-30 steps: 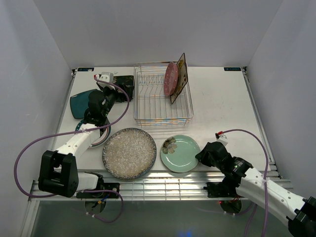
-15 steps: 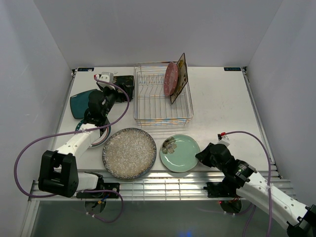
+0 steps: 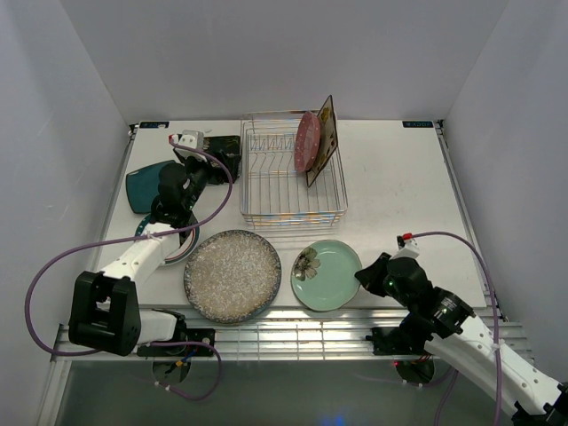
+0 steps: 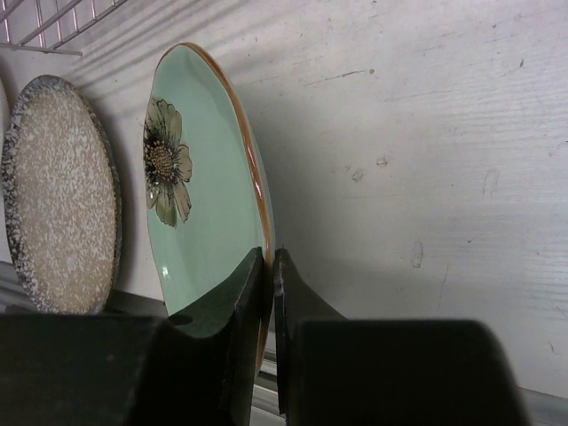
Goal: Load the plates into the dish rack
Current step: Pick up the plate at the center of the board.
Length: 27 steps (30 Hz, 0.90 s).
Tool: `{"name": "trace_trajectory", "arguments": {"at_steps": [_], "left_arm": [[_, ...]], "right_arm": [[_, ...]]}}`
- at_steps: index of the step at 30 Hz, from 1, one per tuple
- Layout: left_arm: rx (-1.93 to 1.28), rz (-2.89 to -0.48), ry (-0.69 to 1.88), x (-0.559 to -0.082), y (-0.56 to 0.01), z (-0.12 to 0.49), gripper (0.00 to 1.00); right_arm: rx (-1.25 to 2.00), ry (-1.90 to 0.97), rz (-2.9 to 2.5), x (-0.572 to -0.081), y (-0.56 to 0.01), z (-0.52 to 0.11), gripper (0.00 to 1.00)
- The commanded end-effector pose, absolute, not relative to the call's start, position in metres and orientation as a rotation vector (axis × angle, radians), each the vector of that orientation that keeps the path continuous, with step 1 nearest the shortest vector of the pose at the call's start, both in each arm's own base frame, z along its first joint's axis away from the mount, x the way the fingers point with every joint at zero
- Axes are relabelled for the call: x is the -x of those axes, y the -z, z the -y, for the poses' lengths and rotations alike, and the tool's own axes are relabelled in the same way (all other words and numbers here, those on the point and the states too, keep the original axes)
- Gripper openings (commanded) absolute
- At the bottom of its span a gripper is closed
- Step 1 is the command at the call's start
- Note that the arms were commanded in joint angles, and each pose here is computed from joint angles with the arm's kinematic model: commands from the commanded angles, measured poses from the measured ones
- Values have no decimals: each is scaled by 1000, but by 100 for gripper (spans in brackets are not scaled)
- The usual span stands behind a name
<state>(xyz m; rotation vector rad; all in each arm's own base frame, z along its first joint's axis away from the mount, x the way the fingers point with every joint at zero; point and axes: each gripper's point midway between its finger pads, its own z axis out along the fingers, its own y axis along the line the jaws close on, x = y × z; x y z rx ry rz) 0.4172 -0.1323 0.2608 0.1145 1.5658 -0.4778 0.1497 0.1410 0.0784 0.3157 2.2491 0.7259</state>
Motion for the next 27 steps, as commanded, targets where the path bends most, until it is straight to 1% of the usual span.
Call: {"name": "trace_trajectory", "arguments": {"at_steps": [1, 17, 27], "left_arm": [[-125, -1514, 481, -410, -279, 131, 98], [-130, -1509, 479, -409, -280, 131, 98], [-130, -1506, 477, -409, -282, 130, 98]], "right_arm": [[-263, -782, -2153, -156, -117, -145, 8], [-179, -819, -1961, -162, -196, -139, 8], [-139, -789, -1913, -167, -224, -137, 8]]}}
